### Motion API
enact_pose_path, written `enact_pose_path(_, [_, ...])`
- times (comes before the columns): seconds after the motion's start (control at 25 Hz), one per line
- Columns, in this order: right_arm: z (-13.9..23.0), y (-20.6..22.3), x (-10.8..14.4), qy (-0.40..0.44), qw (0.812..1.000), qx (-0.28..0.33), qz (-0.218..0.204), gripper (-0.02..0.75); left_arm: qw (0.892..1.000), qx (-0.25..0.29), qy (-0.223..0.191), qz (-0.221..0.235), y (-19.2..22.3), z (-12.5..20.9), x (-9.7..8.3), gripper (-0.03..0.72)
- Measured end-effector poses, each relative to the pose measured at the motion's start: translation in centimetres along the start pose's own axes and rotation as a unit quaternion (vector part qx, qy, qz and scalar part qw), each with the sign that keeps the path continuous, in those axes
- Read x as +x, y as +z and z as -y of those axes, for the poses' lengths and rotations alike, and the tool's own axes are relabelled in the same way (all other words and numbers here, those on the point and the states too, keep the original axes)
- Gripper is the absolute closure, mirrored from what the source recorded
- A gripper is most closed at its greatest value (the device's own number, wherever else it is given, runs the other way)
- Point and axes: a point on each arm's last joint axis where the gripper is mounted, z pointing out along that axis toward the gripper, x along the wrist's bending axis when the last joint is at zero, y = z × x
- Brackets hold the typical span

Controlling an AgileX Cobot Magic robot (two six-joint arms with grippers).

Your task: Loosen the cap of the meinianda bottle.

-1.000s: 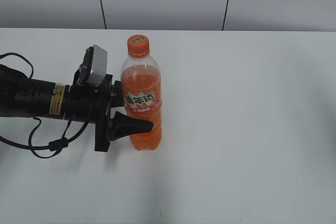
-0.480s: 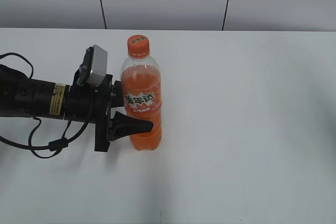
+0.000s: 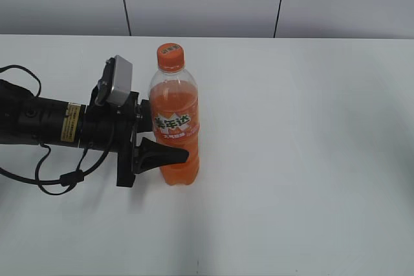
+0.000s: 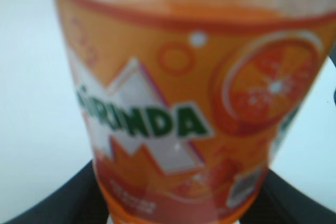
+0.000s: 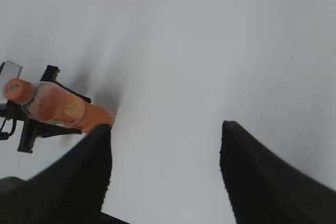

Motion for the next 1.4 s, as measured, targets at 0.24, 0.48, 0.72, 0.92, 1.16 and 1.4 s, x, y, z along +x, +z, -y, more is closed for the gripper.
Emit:
enact_pose_path(0.24, [-1.8,4.6,4.3,-0.086,0.994,0.056,-0.028,0.257,1.000,0.000,0.000,0.000,0.0,0.0,0.0,0.277])
enact_pose_path(0.48, [-2.7,10.1,9.5,-0.147,0.982,0.105,-0.063,0.257,1.000,0.000,0.000,0.000,0.0,0.0,0.0,0.277])
enact_pose_path(0.72, [-2.0,13.8,13.8,-0.196,0.967,0.139,-0.088,0.257,1.000,0.000,0.000,0.000,0.0,0.0,0.0,0.277])
enact_pose_path(0.92, [-0.6,16.3,16.2,-0.228,0.955,0.168,-0.090,0.257,1.000,0.000,0.000,0.000,0.0,0.0,0.0,0.277])
enact_pose_path(1.16, [-1.0,17.9,18.0,-0.227,0.954,0.168,-0.098,0.257,1.000,0.000,0.000,0.000,0.0,0.0,0.0,0.278])
enact_pose_path(1.4, [-1.3,19.2,18.3,-0.221,0.956,0.170,-0.092,0.257,1.000,0.000,0.000,0.000,0.0,0.0,0.0,0.278])
